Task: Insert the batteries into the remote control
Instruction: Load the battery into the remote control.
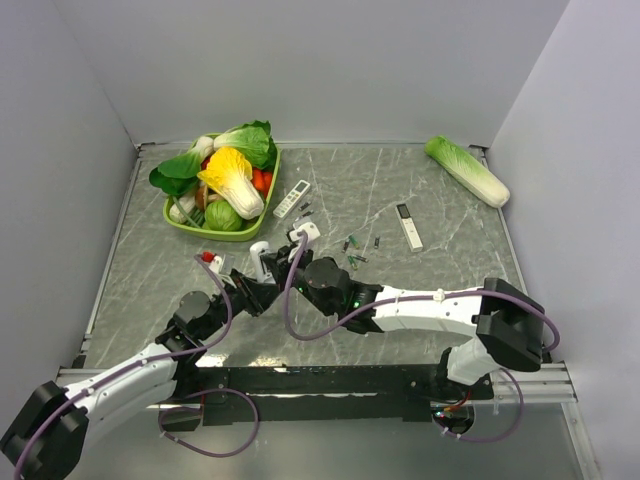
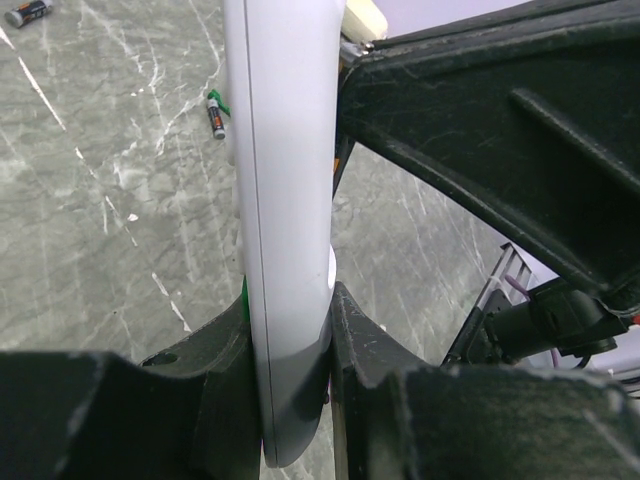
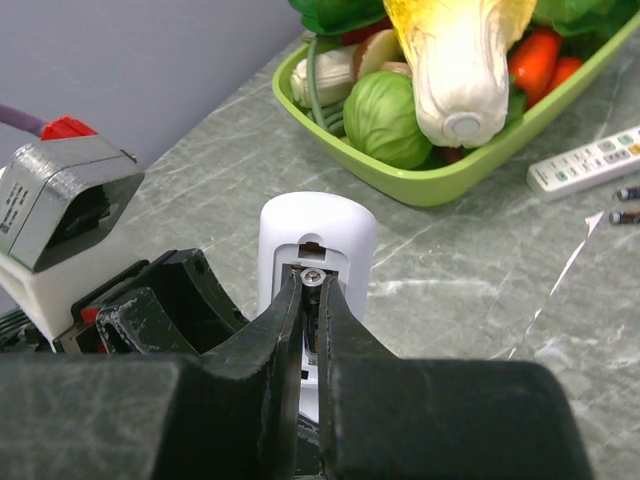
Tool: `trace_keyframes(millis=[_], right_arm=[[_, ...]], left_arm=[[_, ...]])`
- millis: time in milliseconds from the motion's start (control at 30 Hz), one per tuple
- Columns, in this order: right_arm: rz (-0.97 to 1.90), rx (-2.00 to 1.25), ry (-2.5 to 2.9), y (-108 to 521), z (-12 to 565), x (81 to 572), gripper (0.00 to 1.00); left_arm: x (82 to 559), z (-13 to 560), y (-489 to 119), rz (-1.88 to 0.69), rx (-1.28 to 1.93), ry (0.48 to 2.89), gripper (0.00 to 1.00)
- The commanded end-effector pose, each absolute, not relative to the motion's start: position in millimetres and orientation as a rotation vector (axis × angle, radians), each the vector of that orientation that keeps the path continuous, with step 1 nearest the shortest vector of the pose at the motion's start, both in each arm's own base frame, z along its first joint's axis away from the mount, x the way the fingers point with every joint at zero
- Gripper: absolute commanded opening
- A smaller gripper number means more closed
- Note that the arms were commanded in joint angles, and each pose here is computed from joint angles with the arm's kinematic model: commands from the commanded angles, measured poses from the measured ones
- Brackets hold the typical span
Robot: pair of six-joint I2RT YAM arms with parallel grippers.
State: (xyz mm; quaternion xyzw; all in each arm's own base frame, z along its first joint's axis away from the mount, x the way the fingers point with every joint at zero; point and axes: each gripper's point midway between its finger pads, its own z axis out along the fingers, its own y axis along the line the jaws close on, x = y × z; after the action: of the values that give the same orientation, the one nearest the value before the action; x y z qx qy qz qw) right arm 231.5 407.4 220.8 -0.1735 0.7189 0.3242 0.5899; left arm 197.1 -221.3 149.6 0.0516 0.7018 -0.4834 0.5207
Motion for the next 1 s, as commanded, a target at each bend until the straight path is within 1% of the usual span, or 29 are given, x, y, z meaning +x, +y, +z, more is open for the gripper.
trace_keyframes(millis=[0, 267, 433, 467, 567, 967], right_arm=[[0.722, -0.352, 1.759, 409.9, 202.4, 234.7, 0.12], [0.711, -0.295, 1.757, 402.2, 202.3, 237.9, 0.19], [0.721, -0.336, 1.738, 407.4, 204.3, 235.9, 0.22], [0.729, -0.347, 1.738, 409.5, 204.2, 235.2, 0.24], [0.720, -0.355, 1.747, 410.8, 201.5, 235.7, 0.27], [0.696, -0.354, 1.742, 407.2, 203.6, 238.8, 0.29]], left_arm=[[191.4, 186.5, -226.8, -1.231, 0.169, 1.523, 0.01], [192.2, 189.2, -228.0, -1.253, 0.144, 1.518, 0.01], [191.9, 188.9, -230.6, -1.267, 0.145, 1.522, 0.01], [191.7, 188.3, -231.5, -1.269, 0.146, 1.526, 0.01], [191.3, 189.2, -232.6, -1.273, 0.150, 1.525, 0.01], [192.8, 185.0, -232.6, -1.261, 0.144, 1.545, 0.01]])
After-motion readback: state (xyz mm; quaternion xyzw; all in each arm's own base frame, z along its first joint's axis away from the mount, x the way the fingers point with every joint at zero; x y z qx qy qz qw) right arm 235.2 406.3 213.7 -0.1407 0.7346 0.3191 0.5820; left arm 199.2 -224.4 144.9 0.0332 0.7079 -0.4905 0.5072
